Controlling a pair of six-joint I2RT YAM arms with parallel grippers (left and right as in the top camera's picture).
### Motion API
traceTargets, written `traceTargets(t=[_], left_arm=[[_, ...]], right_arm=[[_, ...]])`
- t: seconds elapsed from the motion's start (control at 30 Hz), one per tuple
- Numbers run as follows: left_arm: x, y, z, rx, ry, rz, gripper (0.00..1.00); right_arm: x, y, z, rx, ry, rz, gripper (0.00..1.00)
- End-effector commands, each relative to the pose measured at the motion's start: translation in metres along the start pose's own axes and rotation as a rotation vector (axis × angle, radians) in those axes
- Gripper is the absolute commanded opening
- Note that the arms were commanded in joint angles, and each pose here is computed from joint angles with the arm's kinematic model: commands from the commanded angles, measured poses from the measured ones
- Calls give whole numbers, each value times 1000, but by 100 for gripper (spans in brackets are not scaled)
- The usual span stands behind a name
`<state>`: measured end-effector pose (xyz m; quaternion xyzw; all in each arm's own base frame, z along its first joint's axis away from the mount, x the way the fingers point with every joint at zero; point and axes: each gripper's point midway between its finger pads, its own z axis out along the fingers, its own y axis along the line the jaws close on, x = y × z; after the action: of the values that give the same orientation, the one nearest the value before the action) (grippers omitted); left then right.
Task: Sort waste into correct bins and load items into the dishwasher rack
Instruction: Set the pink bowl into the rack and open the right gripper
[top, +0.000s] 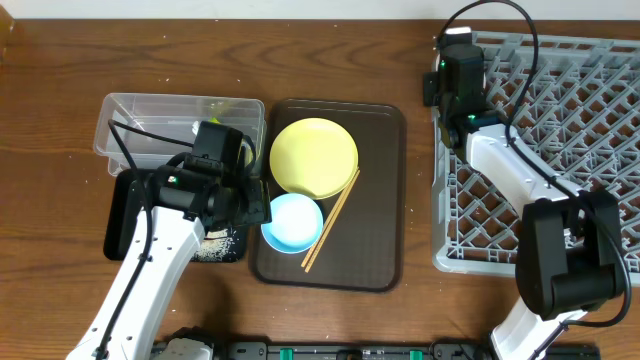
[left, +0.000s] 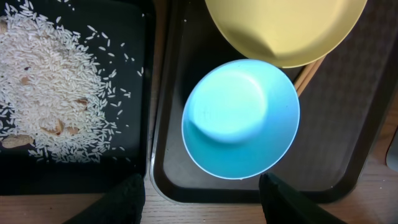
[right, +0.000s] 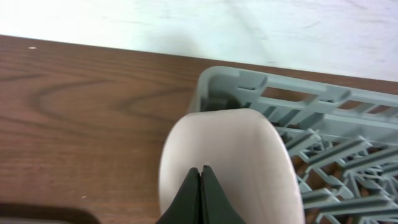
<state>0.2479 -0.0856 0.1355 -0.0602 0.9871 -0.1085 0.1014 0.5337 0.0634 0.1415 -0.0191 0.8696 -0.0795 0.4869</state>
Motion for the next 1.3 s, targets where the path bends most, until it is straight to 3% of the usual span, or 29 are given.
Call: traceTargets(t=[0.0, 0.17, 0.37, 0.5, 0.57, 0.6, 0.83, 0.93, 1.07, 1.27], left_arm=[[1, 6, 2, -21, 4, -9, 62], [1, 6, 2, -21, 4, -9, 62], [1, 6, 2, -21, 4, -9, 62], [1, 6, 2, -21, 4, -9, 62], [1, 6, 2, -21, 4, -9, 62], [1, 6, 2, -21, 4, -9, 62], [1, 6, 2, -21, 4, -9, 62], [1, 6, 2, -21, 4, -9, 62], [1, 6, 2, -21, 4, -9, 62], [1, 6, 2, -21, 4, -9, 62]], right_arm=[[-1, -45, -3, 170, 4, 12, 1], [-7, -45, -8, 170, -7, 14, 1], [9, -5, -14, 59, 60, -44, 1], [9, 18, -36, 13, 82, -87, 12], [11, 24, -52, -5, 110, -112, 8], [13, 24, -60, -9, 131, -116, 1], [53, -4, -112, 31, 362, 102, 1], [78, 5, -129, -67, 493, 100, 2], [112, -1, -146, -52, 649, 70, 1], [131, 4, -157, -86, 745, 60, 1]])
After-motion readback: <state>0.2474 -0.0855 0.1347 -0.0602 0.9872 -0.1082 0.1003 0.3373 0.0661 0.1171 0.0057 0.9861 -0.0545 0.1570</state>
